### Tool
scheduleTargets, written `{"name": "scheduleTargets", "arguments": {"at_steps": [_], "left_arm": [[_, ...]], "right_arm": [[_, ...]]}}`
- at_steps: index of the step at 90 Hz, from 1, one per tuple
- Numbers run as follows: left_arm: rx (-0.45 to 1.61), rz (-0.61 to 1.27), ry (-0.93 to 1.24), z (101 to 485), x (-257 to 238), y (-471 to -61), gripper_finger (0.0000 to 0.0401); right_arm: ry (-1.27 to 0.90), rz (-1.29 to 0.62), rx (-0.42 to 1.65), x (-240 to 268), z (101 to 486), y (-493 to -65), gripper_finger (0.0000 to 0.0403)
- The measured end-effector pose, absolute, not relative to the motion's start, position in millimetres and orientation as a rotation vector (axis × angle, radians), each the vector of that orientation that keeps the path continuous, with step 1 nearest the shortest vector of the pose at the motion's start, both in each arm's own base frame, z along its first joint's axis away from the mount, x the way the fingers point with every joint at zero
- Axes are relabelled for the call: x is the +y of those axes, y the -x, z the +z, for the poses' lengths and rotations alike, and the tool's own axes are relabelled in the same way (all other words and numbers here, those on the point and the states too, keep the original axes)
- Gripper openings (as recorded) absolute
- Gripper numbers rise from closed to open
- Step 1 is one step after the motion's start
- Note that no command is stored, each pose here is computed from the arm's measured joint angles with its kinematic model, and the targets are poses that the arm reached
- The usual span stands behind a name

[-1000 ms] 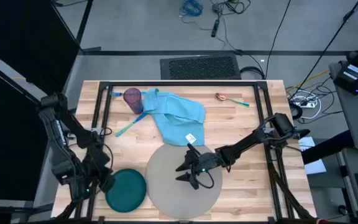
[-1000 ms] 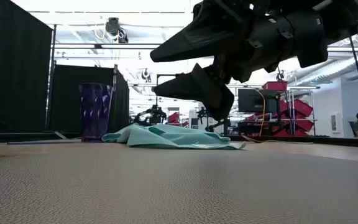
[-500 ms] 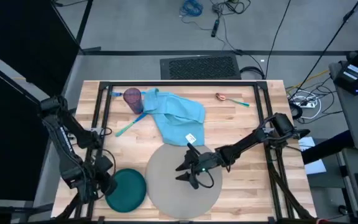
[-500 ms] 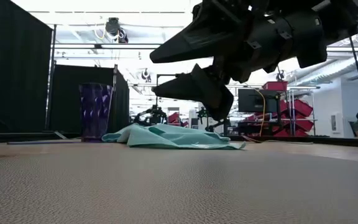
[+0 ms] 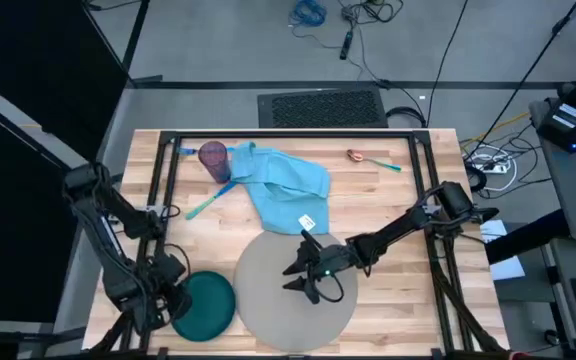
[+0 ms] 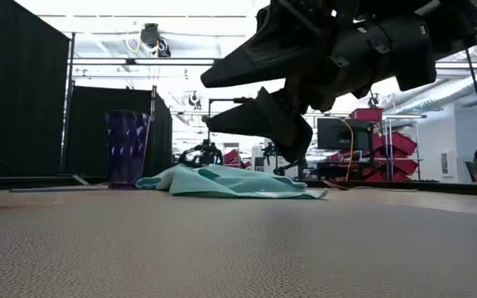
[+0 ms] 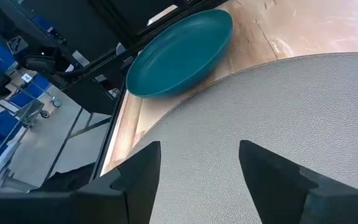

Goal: Set table place
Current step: Put the dark green plate on the gray mat

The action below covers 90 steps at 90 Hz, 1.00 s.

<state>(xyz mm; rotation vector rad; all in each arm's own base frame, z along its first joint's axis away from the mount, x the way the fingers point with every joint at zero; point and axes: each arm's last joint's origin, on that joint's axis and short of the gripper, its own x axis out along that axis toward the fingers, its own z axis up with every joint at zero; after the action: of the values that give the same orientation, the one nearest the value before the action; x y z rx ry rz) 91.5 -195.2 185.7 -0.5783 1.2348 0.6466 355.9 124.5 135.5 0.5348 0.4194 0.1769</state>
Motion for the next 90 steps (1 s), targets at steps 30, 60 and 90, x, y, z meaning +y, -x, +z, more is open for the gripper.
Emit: {"name": "scheduleTargets", "arguments": {"at_steps": [30, 60, 90], "left_arm": [[1.263, 0.751, 0.498, 170, -195, -98, 0.0151], [1.269, 0.781, 0.485, 160, -198, -103, 0.0151], [1.283, 0.789, 0.451, 154, -200, -103, 0.015]], "right_arm": [[-0.534, 0.176, 0.422, 125, 135, -356, 0.0204], [-0.54, 0.196, 0.431, 126, 135, -355, 0.0204], [-0.54, 0.198, 0.431, 126, 135, -355, 0.0203]]}}
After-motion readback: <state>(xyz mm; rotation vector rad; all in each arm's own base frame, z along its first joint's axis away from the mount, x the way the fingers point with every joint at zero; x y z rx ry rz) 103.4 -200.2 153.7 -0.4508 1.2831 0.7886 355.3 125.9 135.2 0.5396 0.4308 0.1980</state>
